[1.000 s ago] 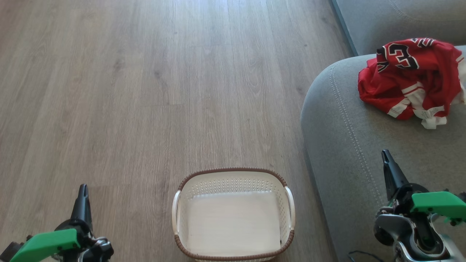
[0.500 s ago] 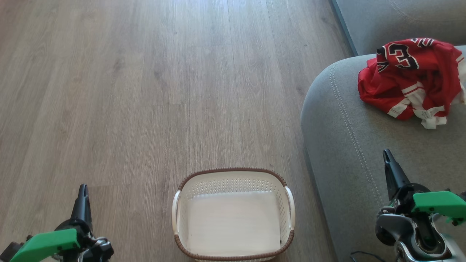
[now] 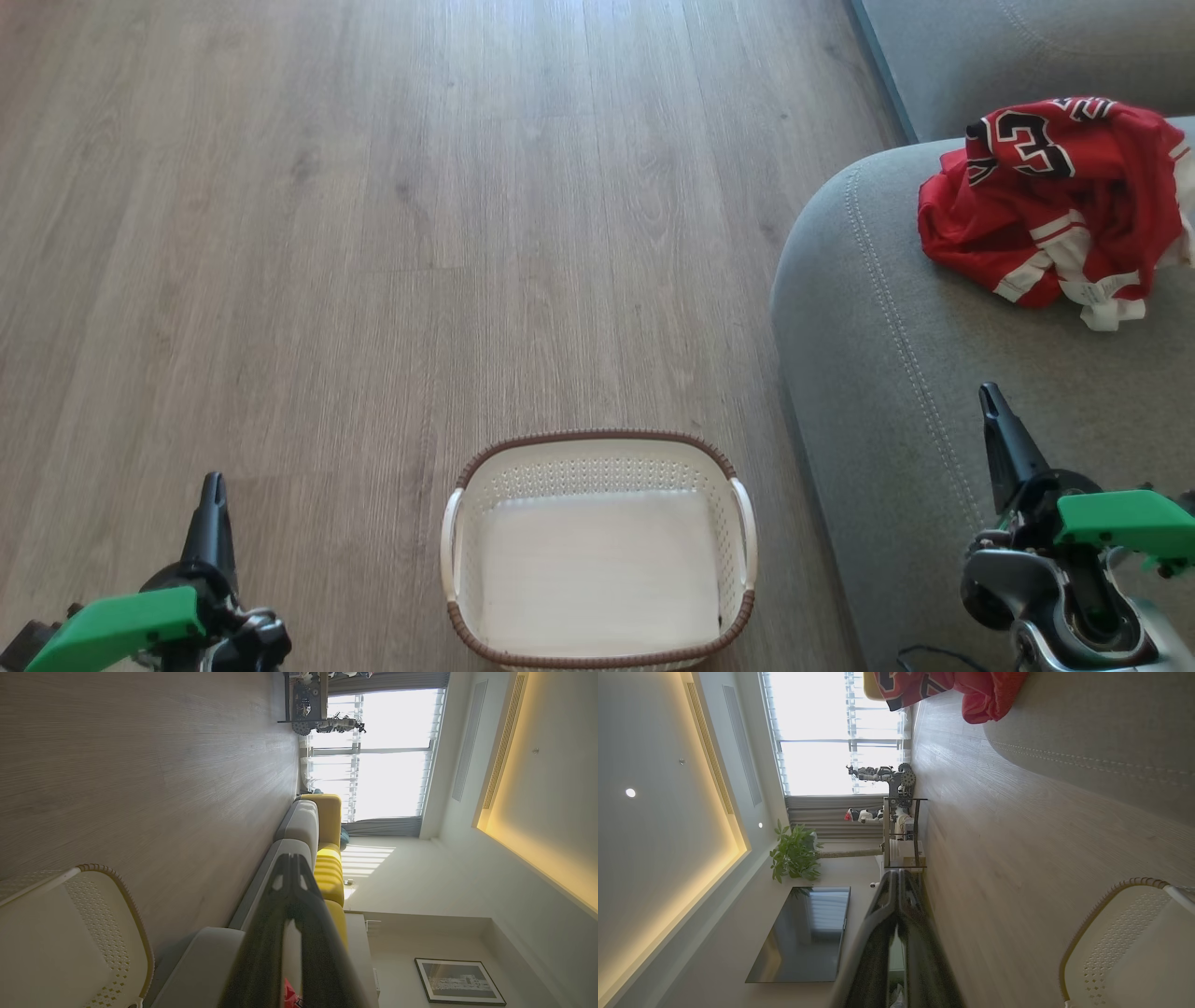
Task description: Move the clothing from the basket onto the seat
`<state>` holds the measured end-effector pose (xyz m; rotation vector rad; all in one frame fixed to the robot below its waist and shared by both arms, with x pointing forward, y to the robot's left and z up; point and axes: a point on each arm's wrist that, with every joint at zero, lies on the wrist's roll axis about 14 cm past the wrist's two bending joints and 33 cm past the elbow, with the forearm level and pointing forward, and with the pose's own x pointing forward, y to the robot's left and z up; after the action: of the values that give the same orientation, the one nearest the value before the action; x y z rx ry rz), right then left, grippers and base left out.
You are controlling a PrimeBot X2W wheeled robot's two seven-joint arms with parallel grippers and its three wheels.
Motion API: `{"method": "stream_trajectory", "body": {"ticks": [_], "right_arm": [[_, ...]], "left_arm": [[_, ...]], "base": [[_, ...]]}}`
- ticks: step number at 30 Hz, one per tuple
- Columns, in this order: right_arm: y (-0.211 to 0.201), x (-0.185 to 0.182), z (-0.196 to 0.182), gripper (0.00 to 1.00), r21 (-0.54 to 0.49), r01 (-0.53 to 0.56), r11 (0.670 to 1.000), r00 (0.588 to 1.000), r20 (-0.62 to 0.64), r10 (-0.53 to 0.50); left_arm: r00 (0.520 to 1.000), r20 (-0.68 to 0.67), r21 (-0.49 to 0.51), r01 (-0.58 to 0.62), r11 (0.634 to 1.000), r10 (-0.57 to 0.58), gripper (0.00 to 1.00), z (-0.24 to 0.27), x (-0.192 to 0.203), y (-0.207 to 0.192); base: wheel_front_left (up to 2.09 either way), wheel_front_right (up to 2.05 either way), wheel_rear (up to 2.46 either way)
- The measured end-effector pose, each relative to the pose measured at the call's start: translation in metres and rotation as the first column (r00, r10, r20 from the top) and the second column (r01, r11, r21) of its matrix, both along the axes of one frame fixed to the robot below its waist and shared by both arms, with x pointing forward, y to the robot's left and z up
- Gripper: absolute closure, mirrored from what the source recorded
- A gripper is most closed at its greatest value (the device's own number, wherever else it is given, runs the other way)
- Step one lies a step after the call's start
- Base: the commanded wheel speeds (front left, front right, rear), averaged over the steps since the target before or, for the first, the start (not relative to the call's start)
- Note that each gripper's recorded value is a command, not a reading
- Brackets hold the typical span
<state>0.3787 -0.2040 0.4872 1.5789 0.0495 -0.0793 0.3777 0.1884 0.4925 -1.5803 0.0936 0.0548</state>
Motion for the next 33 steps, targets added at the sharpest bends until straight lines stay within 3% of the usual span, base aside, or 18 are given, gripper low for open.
{"method": "stream_trajectory", "body": {"ticks": [33], "right_arm": [[0.0009,-0.0006,0.0019,1.0,-0.001,-0.003,1.0,1.0,0.0,0.003]], "left_arm": [[1.0,0.0,0.0,-0.001,1.0,0.001,1.0,0.0001,0.0001,0.0002]], "base": [[0.0,0.0,0.0]]}}
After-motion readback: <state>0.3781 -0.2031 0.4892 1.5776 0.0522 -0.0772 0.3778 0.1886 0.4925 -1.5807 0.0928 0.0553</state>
